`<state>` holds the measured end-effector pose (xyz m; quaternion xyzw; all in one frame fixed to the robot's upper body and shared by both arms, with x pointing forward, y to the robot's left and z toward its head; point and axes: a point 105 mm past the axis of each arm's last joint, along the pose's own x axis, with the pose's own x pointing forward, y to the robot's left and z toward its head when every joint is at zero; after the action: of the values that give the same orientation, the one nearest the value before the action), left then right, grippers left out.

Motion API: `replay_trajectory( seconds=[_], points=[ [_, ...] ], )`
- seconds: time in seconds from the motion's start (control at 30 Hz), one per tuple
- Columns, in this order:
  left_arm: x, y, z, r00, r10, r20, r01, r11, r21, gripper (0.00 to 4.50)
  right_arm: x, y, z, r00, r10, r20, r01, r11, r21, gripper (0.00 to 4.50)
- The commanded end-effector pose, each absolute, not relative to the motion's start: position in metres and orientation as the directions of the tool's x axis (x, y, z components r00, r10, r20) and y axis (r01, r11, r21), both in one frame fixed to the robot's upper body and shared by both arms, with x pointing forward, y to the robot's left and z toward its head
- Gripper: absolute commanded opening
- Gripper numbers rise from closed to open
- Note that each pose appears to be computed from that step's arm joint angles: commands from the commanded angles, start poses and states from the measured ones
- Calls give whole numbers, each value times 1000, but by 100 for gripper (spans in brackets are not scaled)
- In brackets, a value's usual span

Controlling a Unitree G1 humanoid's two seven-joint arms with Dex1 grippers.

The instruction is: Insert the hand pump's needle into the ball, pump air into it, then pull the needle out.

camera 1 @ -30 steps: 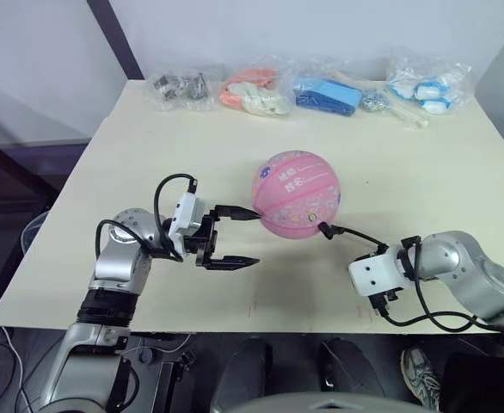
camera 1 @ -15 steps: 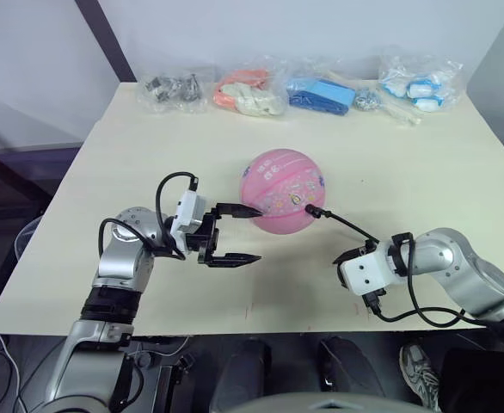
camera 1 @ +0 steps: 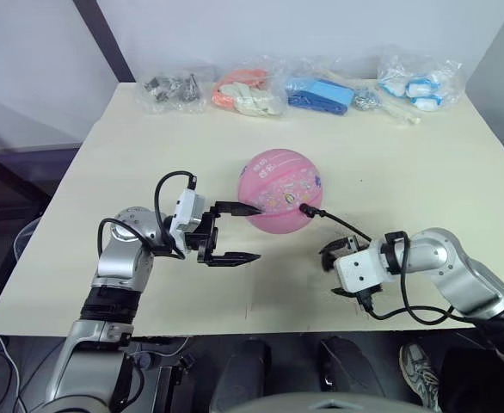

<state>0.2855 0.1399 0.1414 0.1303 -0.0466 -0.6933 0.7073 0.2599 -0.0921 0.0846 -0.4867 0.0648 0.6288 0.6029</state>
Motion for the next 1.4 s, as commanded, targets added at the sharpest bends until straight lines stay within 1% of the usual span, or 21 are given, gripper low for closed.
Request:
replay_trajectory(
  seconds=[0.03, 0.1, 0.3, 0.47, 0.53, 0.63, 0.7, 0.87, 1.1, 1.23, 1.27, 1.33, 1.4],
  points=[
    [288, 145, 153, 48, -993, -108, 955, 14, 296, 450, 258, -91, 100, 206, 736, -645, -813, -238, -531, 436],
    [288, 146, 154, 49, -993, -109, 954, 14, 299, 450, 256, -92, 104, 203, 755, -624, -824, -213, -525, 436],
    [292, 150, 159, 64, -993, -99, 951, 31, 306, 450, 250, -94, 125, 241, 849, -471, -841, -60, -538, 436],
    [295, 149, 167, 67, -995, -75, 948, 40, 317, 450, 240, -101, 144, 319, 905, -281, -850, 142, -506, 436],
    [297, 148, 170, 68, -996, -62, 946, 45, 320, 450, 235, -107, 150, 360, 910, -205, -846, 225, -484, 436],
    [299, 148, 172, 64, -996, -62, 946, 41, 323, 450, 229, -113, 156, 398, 909, -122, -844, 311, -436, 436],
    [300, 149, 173, 59, -996, -64, 944, 35, 327, 450, 222, -119, 159, 410, 909, -76, -846, 348, -405, 436],
    [307, 149, 180, 55, -996, -68, 941, 29, 338, 450, 217, -136, 166, 492, 870, 26, -806, 466, -364, 436],
    [321, 144, 194, 82, -994, -68, 926, 51, 374, 450, 211, -149, 172, 526, 844, 107, -777, 528, -343, 436],
    [336, 136, 205, 143, -989, -41, 912, 115, 394, 450, 209, -150, 175, 530, 837, 135, -774, 542, -328, 436],
    [342, 133, 210, 171, -985, -18, 906, 150, 395, 450, 210, -150, 176, 528, 837, 145, -772, 544, -328, 436],
    [351, 126, 217, 199, -980, 16, 909, 191, 371, 450, 211, -149, 181, 529, 830, 174, -766, 556, -323, 436],
    [358, 119, 220, 228, -973, 23, 901, 220, 374, 450, 212, -148, 182, 527, 829, 186, -763, 558, -326, 436]
  ],
)
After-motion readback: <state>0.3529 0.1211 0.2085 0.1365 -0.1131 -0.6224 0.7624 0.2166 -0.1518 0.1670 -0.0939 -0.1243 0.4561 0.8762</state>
